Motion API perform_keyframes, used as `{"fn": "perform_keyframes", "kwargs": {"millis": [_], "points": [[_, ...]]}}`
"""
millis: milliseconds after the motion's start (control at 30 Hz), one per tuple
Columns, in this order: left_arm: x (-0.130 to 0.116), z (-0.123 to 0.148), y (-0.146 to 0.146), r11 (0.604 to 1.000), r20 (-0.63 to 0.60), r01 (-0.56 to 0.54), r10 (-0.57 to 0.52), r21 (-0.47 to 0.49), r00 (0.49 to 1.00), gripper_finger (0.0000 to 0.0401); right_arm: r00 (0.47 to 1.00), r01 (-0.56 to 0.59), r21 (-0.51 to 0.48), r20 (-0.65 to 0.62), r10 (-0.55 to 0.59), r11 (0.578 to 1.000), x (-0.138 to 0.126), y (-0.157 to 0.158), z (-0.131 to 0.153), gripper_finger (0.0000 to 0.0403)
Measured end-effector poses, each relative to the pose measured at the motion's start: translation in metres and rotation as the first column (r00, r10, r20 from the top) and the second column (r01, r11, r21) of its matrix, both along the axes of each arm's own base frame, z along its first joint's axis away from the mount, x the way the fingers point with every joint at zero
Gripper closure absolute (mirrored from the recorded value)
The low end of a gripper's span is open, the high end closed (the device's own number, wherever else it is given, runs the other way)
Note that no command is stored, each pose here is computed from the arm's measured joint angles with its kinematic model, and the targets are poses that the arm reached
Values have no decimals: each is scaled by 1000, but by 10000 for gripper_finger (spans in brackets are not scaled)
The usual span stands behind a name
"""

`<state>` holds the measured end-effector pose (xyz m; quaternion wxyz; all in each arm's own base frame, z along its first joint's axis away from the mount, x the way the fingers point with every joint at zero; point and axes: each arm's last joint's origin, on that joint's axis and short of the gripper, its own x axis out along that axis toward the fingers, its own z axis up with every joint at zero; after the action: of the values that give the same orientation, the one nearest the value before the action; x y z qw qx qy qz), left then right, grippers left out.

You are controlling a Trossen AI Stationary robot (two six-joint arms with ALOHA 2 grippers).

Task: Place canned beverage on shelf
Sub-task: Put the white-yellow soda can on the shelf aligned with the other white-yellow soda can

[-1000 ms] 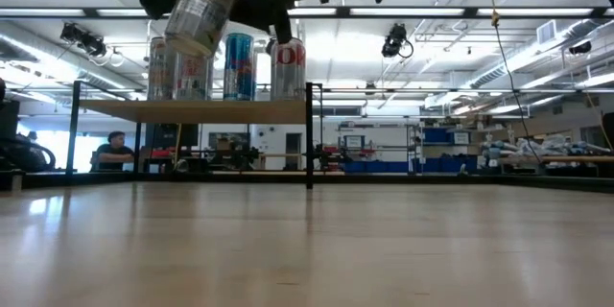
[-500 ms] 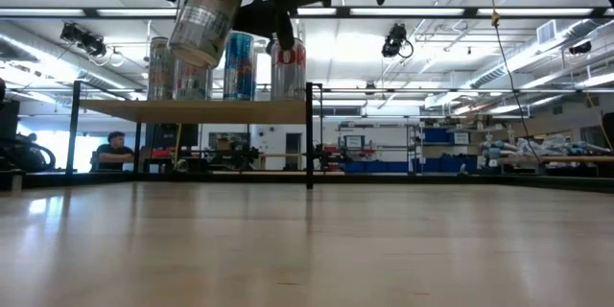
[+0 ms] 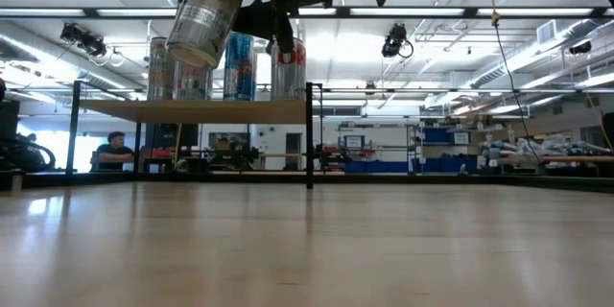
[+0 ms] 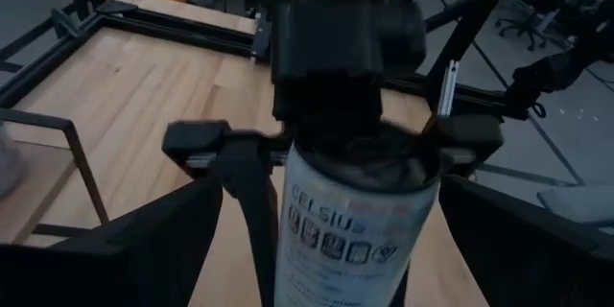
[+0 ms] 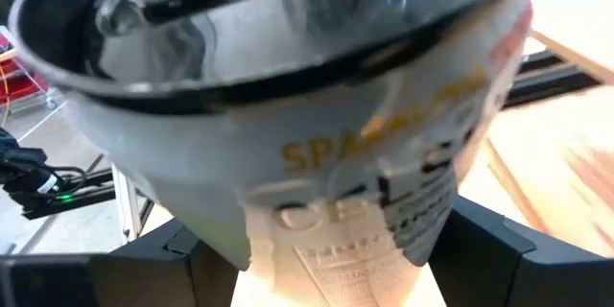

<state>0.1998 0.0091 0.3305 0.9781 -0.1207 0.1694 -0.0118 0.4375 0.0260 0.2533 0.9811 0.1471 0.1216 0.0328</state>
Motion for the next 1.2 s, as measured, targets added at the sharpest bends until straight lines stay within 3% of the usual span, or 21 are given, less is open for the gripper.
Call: {"fn": "perform_keyframes", "kwargs": {"millis": [100, 367, 667, 800, 1200], "points": [[4, 9, 1, 1000, -25, -2, 2, -1, 1000, 5, 1000, 2, 15, -15, -2, 1000, 0, 0, -1, 129], [22, 23, 6, 1000, -232, 8, -5, 8, 973, 5, 999, 8, 13, -31, -7, 1000, -1, -1, -3, 128], [47, 51, 9, 1000, -335, 22, -20, 2, 942, 5, 997, -54, 25, -45, 55, 998, -1, 2, -4, 128], [55, 43, 7, 995, -394, 73, -93, -66, 915, 5, 997, -54, 24, -51, 55, 998, -1, 2, -5, 128], [70, 21, 7, 990, -510, 84, -131, -114, 850, 5, 995, -18, 18, -95, 20, 1000, -3, -1, -9, 128]]}}
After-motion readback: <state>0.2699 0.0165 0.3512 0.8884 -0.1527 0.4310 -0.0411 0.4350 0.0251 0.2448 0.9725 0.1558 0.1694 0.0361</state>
